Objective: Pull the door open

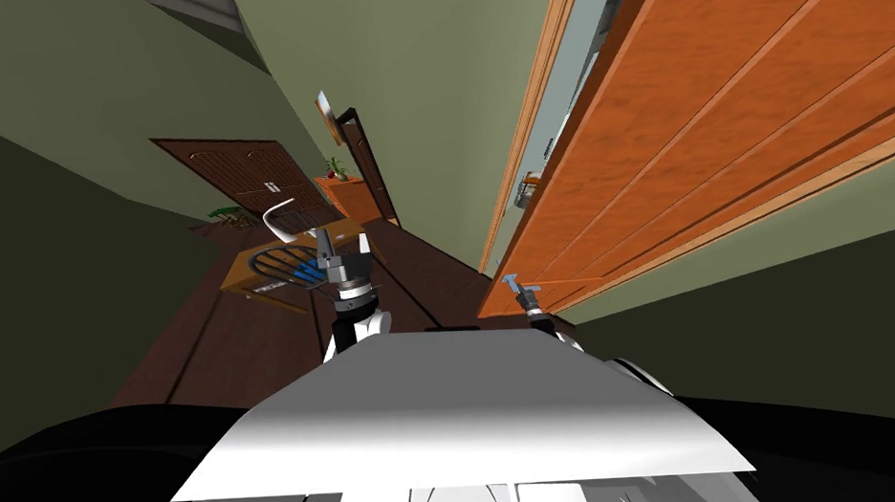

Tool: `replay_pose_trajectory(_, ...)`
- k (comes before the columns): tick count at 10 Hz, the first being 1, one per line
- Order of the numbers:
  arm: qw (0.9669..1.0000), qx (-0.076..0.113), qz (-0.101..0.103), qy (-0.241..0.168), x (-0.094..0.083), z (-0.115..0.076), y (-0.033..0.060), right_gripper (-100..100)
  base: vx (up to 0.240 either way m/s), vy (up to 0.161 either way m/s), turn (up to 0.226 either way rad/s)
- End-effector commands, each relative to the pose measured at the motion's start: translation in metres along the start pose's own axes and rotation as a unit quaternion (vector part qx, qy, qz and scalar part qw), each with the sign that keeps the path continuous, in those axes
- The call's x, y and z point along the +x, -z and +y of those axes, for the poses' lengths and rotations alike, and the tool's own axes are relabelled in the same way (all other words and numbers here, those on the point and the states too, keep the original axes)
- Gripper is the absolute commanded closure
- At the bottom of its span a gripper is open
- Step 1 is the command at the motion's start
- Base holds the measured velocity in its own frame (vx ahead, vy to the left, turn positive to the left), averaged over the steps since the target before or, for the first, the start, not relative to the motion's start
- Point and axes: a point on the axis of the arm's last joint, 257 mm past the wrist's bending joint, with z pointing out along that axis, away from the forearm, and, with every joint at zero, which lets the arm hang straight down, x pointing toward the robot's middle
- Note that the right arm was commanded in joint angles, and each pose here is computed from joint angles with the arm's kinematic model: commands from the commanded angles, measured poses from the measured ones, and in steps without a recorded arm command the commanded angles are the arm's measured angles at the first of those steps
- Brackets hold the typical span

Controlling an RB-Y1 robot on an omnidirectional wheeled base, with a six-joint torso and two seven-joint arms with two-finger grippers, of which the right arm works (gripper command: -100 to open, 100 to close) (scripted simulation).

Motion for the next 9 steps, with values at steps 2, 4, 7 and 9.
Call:
replay_pose_trajectory(2,1.0,0.003,0.005,-0.003,0.008,-0.004,-0.0027,100,-0.099,-0.029,0.016)
replay_pose_trajectory(4,1.0,0.003,0.005,-0.003,0.009,-0.004,-0.0059,100,-0.034,-0.015,0.013)
replay_pose_trajectory(7,1.0,0.004,0.005,-0.003,0.017,-0.003,-0.0247,100,-0.164,-0.089,0.112)
replay_pose_trajectory(9,1.0,0.004,0.005,-0.003,0.017,-0.003,-0.0247,100,-0.069,-0.033,0.013)
